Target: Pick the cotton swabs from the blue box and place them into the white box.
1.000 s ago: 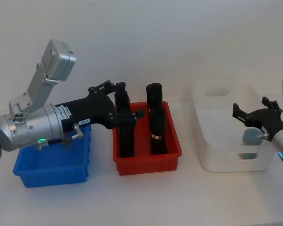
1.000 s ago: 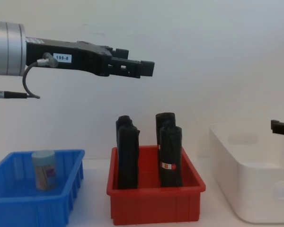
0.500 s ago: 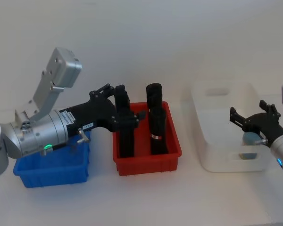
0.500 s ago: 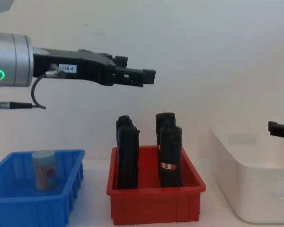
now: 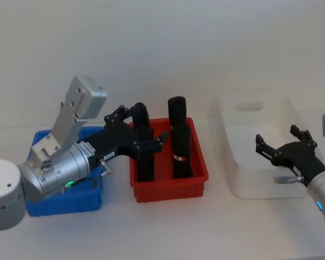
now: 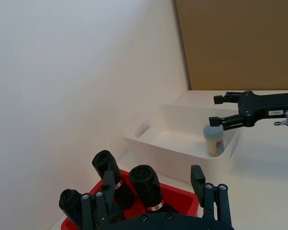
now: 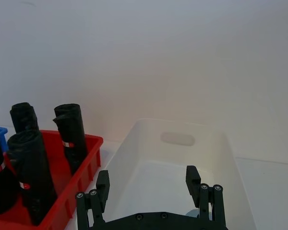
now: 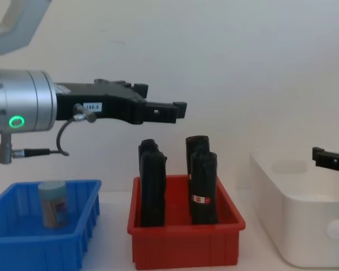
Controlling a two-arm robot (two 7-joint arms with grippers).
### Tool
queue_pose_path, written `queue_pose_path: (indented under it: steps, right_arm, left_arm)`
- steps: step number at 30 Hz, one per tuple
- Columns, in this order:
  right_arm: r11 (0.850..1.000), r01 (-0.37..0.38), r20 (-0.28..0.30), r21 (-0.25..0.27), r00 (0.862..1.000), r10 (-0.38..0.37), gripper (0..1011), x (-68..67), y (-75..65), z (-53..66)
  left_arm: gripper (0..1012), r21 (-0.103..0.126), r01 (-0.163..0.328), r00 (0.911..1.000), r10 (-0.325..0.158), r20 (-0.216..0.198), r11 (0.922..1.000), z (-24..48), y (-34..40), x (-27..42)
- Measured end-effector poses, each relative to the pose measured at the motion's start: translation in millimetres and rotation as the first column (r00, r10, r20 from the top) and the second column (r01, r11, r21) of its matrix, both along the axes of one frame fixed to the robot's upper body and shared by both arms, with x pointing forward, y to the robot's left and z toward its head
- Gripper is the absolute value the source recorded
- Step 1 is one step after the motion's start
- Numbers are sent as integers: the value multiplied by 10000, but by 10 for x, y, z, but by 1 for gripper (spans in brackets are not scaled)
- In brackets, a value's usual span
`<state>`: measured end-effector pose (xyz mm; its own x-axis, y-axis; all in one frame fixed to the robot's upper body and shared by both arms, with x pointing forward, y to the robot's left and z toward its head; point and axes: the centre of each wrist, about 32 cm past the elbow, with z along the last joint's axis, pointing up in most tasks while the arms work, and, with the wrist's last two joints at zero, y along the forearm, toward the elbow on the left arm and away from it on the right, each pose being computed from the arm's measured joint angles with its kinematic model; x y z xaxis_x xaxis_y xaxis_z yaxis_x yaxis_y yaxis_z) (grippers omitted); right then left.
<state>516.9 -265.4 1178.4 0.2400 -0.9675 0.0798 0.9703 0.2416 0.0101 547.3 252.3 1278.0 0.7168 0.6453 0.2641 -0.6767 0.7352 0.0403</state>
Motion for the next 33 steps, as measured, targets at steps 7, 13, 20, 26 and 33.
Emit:
queue_pose_path:
  steps: [7,13,20,26,33]
  right_arm:
    - [9996,-274,122,107,9996,272,1002,-203,80,14]
    - [9984,-521,219,215,9984,516,1001,-384,150,36]
    - [9962,-797,324,355,9964,786,1001,-585,227,71]
    - [9944,-956,380,449,9949,939,1001,-705,271,97]
    - [9939,-996,387,475,9945,978,1001,-735,282,101]
  left_arm:
    - [1000,-102,-595,9981,597,139,9982,-131,-89,-75]
    - [999,-222,-1142,9930,1147,266,9932,-242,-168,-146]
    - [1000,-379,-1718,9841,1732,399,9844,-364,-256,-232]
    - [1000,-535,-2227,9730,2253,498,9734,-468,-333,-311]
    - [1000,-742,-2793,9570,2838,598,9573,-582,-420,-408]
